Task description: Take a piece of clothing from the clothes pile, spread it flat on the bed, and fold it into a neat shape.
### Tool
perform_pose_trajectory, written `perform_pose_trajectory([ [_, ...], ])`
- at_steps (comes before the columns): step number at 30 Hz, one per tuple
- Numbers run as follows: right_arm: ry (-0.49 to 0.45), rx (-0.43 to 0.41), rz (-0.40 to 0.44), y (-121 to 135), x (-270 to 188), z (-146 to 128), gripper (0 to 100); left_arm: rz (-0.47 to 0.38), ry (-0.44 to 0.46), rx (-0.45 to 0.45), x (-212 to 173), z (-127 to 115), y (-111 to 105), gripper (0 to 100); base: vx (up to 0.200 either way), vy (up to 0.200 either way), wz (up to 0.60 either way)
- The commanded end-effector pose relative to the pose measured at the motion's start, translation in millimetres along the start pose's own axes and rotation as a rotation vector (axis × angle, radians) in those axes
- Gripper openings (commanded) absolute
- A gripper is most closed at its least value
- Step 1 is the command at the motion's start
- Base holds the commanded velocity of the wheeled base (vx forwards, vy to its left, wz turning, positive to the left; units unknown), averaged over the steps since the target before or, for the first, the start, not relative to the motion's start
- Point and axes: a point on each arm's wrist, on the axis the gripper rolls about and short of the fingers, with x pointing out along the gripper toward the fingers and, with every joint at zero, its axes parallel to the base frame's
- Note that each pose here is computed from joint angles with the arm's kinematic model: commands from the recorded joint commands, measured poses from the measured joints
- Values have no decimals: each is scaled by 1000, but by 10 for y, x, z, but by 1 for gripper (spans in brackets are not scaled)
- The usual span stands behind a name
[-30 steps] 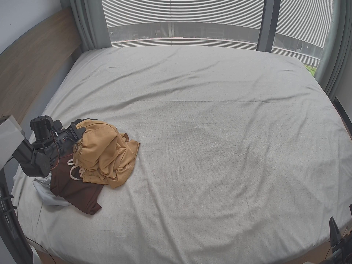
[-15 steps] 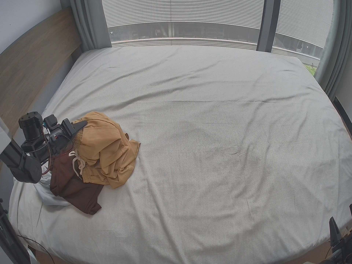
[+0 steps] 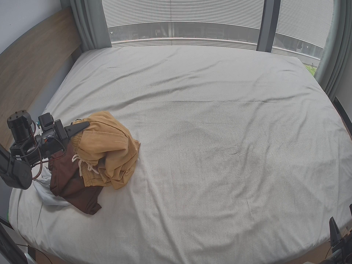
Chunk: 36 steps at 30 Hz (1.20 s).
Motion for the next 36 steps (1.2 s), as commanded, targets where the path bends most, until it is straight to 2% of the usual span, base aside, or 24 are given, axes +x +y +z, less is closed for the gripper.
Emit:
perform_pose_trajectory([
  [1,1,0,1,0,1,-53,100,-20,2,-21,-6,-10,-83,0,0,0,0],
  [5,1,0,1,0,1,-53,100,-49,11,-38,33,-74,-133,0,0,0,0],
  [10,1,0,1,0,1,-53,100,-108,31,-114,135,-172,-270,0,0,0,0],
  [12,1,0,1,0,1,-53,100,-156,25,-189,162,-157,-396,0,0,0,0],
  [16,1,0,1,0,1,-53,100,-247,16,-408,121,-53,-605,0,0,0,0],
  [19,1,0,1,0,1,-53,100,-301,12,-497,97,-7,-681,0,0,0,0],
  [20,1,0,1,0,1,-53,100,-301,12,-497,97,-7,-681,0,0,0,0],
  [24,1,0,1,0,1,-53,100,-366,20,-589,83,5,-780,0,0,0,0],
  [30,1,-2,1,0,1,-53,100,-415,50,-653,15,11,-983,0,0,0,0],
  [36,1,-2,-1,0,1,-53,100,-468,88,-645,30,-26,-1175,0,0,0,0],
])
